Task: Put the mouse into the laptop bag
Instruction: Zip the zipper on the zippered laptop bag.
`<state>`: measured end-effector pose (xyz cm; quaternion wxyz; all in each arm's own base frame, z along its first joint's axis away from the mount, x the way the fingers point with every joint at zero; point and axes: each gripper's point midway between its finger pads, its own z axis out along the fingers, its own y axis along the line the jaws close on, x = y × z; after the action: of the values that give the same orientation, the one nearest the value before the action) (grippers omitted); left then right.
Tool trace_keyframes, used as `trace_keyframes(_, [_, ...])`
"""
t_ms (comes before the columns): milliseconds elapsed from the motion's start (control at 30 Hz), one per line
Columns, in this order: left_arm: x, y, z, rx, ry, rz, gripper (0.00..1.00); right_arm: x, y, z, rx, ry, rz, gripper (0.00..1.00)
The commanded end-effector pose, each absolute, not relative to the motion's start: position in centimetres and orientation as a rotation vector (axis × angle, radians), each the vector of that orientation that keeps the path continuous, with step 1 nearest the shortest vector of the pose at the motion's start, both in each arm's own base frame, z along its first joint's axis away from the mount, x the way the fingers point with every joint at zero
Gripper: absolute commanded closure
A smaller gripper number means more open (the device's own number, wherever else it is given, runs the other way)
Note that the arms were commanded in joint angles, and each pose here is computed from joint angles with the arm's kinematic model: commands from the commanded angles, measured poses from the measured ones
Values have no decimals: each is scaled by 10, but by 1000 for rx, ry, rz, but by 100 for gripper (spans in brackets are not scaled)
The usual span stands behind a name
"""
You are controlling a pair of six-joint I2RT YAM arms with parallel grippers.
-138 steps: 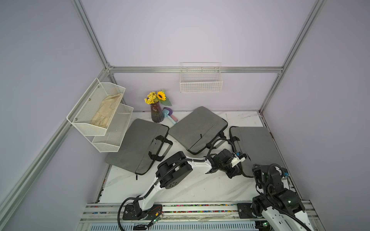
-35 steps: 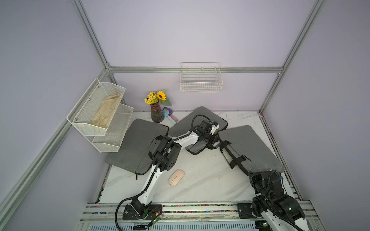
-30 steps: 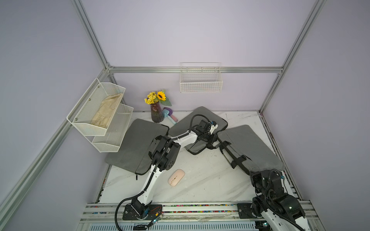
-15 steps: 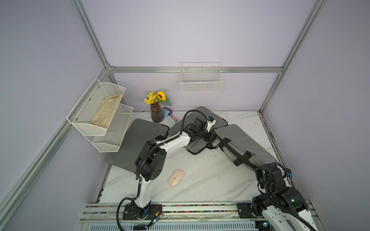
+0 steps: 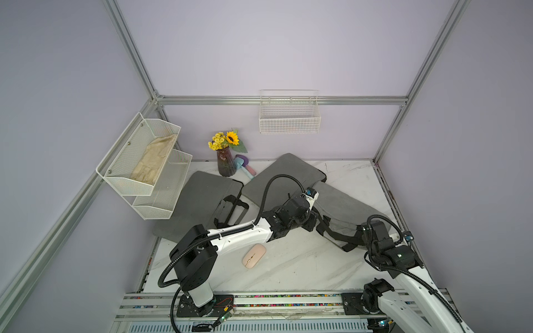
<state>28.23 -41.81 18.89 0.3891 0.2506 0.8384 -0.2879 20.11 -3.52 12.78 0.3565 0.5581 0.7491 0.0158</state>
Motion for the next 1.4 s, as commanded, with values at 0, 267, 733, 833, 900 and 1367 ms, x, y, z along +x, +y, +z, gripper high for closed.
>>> trace_keyframes(0, [233,-457,243,699,1950,-1007,100,263,6,147,1343,1923,349,78])
trace_keyframes(267, [197,-489,225,729,1947,-1047,100,286,-23,166,1337,1950,406,20])
trace_keyframes(733, [207,-557,192,872,1963,-1111,100,278,-4,178,1188,2033,570,3])
trace_keyframes(833, [215,-560,184,876,1968,-1132,100,267,1,172,1174,2034,602,3])
trace_keyframes(900, [226,-558,185,861,1971,-1134,100,260,3,164,1172,2038,614,5])
trace_keyframes(1367, [246,-560,211,888,1930,-1153,100,254,38,106,1133,2131,839,14])
